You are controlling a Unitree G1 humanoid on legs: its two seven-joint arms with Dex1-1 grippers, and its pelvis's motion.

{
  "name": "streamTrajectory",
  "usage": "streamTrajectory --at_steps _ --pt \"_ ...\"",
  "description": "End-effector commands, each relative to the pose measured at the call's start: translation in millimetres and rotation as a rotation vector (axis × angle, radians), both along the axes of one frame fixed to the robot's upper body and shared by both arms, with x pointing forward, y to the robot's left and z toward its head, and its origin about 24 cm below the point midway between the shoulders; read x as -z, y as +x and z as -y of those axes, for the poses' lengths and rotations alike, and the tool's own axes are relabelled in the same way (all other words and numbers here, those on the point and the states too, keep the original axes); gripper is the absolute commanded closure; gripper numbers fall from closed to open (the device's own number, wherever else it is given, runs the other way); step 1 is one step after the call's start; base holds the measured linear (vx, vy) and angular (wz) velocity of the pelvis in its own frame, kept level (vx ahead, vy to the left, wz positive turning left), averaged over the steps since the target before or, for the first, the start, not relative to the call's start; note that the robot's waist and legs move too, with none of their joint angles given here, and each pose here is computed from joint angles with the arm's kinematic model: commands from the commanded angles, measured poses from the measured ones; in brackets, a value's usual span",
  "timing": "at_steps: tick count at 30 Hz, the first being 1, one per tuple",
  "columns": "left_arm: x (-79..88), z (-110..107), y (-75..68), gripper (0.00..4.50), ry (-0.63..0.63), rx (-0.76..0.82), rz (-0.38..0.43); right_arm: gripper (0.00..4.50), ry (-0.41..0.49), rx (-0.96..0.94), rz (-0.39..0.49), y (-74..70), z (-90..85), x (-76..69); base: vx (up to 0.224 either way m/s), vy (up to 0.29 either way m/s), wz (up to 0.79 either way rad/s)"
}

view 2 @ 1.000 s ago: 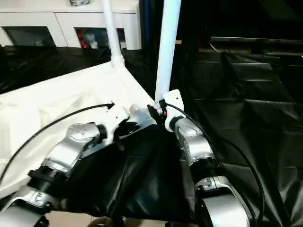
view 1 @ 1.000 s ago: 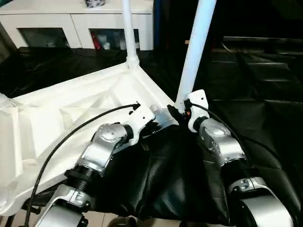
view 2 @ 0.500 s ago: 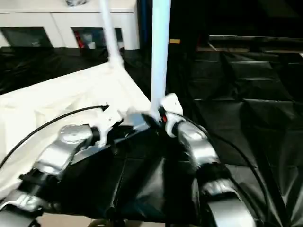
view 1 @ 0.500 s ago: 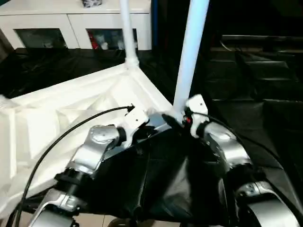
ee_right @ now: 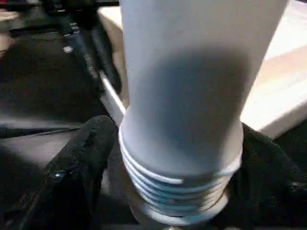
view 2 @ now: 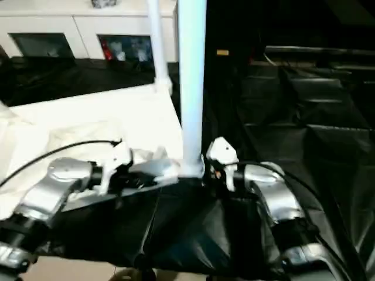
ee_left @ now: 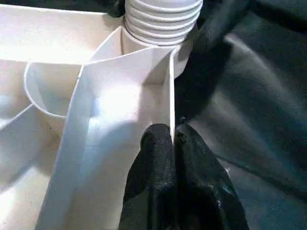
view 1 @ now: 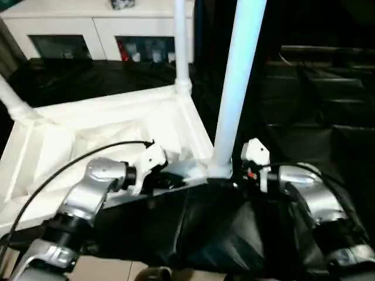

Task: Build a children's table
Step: Rotate leg to tighten

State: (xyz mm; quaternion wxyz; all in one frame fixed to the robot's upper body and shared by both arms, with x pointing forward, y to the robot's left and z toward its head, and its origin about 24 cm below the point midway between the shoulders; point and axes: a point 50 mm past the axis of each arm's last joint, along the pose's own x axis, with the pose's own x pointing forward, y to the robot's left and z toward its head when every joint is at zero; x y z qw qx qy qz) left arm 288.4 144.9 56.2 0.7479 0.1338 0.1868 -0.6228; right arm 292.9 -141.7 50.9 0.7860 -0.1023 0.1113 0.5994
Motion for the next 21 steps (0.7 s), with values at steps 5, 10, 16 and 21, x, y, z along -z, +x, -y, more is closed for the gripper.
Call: streamTrajectory --at_steps 5,10,16,21 --pt "-23.1 8 2.6 4.50 -0.056 0.084 0.103 1.44 -0.004 -0.153 -0.034 -12.4 -16.9 1.9 0.000 0.000 0.00" --pt "-23.0 6 0.8 4.50 -0.056 0.092 0.095 1.67 -0.003 -0.173 -0.049 -15.0 -17.8 0.9 0.000 0.000 0.00" --pt "-19.1 7 2.2 4.50 -0.048 0.059 0.096 1.72 0.016 -0.145 -0.067 -15.6 -21.1 4.1 0.000 0.000 0.00" --pt "-16.1 22 19.6 4.50 -0.047 -0.104 0.157 1.72 0.022 0.108 -0.047 3.2 -26.7 11.5 0.000 0.000 0.00"
